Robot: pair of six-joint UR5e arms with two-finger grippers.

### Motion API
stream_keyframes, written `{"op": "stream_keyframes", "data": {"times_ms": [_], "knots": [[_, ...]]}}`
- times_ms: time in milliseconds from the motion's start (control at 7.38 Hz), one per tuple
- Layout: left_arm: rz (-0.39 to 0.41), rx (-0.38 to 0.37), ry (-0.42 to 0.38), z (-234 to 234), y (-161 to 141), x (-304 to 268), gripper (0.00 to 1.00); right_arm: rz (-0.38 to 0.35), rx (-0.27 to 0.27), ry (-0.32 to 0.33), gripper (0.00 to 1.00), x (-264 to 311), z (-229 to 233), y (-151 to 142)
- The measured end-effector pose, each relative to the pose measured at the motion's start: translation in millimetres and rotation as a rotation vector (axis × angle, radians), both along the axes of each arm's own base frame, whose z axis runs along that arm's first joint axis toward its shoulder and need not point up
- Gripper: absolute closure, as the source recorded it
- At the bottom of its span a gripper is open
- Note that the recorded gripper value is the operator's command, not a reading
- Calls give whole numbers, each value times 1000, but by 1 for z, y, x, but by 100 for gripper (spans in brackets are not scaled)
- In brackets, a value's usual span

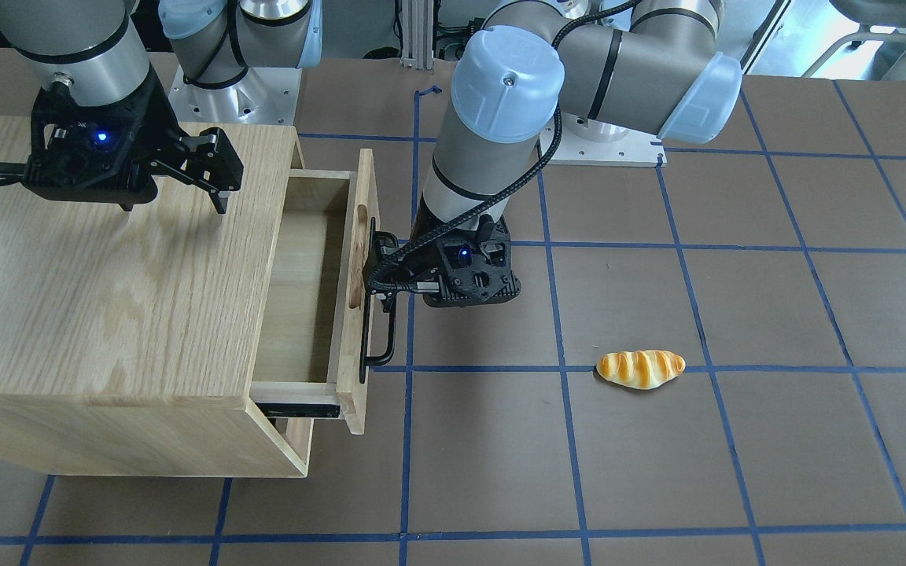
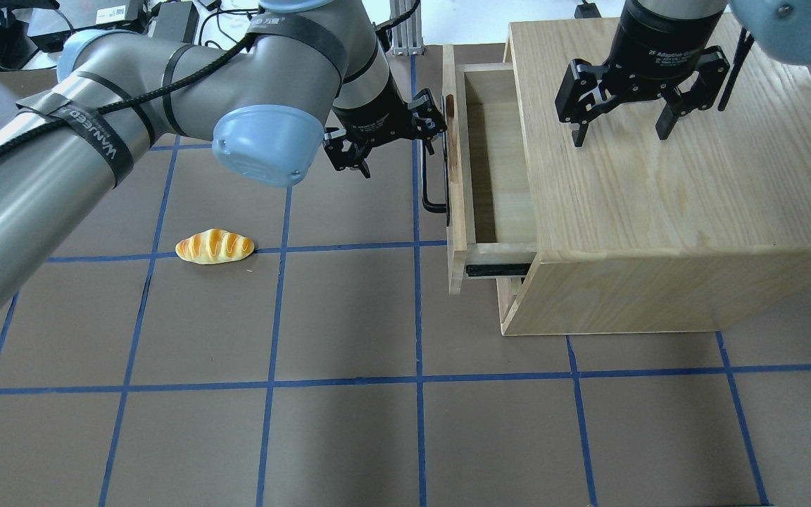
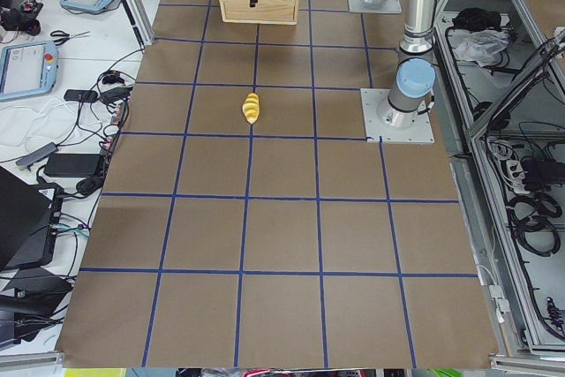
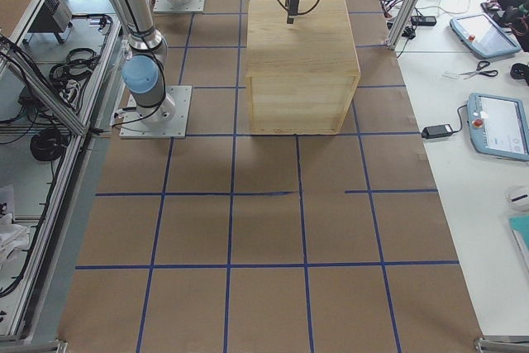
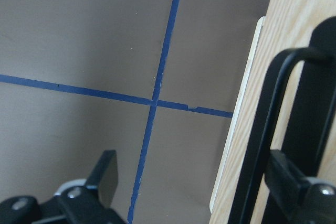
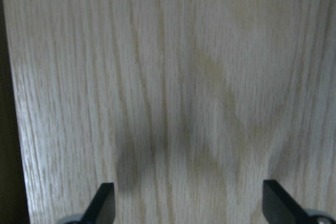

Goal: Open upper drawer

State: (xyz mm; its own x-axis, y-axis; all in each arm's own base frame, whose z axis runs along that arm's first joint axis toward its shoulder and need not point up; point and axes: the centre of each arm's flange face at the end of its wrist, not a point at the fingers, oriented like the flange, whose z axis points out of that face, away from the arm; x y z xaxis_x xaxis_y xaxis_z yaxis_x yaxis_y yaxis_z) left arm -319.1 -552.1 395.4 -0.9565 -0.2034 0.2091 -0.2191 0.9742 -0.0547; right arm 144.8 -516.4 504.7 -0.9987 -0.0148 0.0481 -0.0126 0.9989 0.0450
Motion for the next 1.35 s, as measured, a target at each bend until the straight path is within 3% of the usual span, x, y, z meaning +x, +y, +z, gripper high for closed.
{"op": "stream_keyframes", "data": {"times_ms": [1354], "knots": [[-16,25,-24,12,-14,62,0,0,0,0,0,0,0,0]]}}
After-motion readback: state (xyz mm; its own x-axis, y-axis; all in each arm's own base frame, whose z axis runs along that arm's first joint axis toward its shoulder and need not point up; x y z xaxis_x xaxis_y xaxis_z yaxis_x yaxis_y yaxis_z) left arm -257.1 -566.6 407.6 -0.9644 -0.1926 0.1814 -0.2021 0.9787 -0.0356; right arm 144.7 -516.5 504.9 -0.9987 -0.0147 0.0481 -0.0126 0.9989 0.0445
